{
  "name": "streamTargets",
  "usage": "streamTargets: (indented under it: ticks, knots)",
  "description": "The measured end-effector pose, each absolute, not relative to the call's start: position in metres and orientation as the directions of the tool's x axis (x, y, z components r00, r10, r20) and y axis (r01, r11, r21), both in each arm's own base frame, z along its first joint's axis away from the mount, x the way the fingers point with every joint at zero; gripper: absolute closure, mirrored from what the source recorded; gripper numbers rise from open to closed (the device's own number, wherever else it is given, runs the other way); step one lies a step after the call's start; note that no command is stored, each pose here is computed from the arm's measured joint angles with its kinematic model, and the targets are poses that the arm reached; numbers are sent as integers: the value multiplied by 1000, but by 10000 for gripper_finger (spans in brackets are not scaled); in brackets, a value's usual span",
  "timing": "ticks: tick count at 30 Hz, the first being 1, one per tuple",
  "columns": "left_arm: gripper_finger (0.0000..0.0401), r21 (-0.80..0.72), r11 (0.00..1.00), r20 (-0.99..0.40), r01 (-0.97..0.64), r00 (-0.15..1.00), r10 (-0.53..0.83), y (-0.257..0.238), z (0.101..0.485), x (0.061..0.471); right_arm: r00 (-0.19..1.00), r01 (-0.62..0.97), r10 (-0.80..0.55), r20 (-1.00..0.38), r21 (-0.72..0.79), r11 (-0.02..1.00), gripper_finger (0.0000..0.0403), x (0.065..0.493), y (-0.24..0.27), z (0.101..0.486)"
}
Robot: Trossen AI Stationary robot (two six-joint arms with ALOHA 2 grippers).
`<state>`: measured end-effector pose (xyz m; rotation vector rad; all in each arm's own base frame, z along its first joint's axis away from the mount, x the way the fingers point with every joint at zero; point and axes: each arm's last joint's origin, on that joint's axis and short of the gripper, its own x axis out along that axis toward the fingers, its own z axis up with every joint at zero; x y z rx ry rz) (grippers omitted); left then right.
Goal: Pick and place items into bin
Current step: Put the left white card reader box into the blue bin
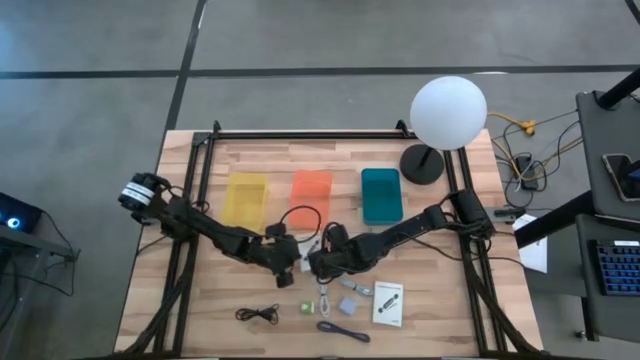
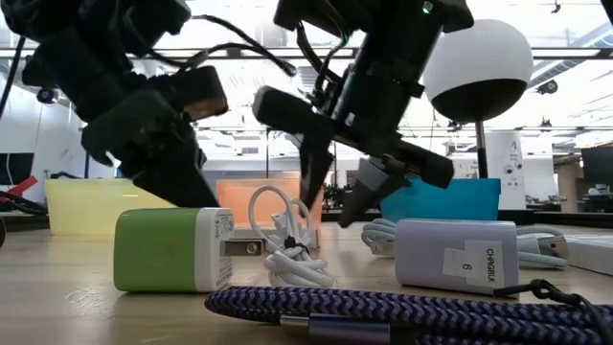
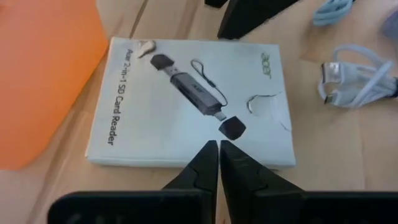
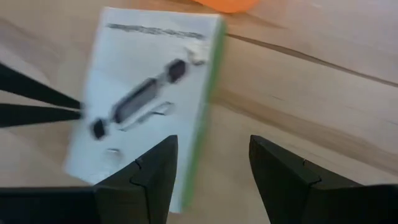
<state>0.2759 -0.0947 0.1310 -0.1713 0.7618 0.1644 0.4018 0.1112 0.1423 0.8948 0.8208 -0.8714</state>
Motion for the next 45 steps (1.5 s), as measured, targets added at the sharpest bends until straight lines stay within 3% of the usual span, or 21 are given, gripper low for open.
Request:
streamTargets:
  ticks: [23,30,33,36,42,45]
  knots:
    - [399,-101,967,-811,-233,582,55,-94,109,252,436,865,-254,-863,325,381,215,404,117,146]
    - [399,-99,967,-801,-234,595,62,-94,109,253,586,781,-168,-793,497,378,215,421,119,154]
    - [399,-101,967,-796,-235,602,63,-94,110,253,589,781,-194,-785,490,386,215,422,117,154]
    - [399,-99,967,-795,-235,603,65,-95,110,253,595,772,-237,-768,463,435,215,422,115,157]
    - [399,-104,967,-790,-234,610,63,-95,112,254,652,663,-247,-717,383,643,215,415,136,177]
    - [399,-109,966,-783,-234,619,61,-95,115,254,681,626,-254,-687,368,687,216,413,154,184]
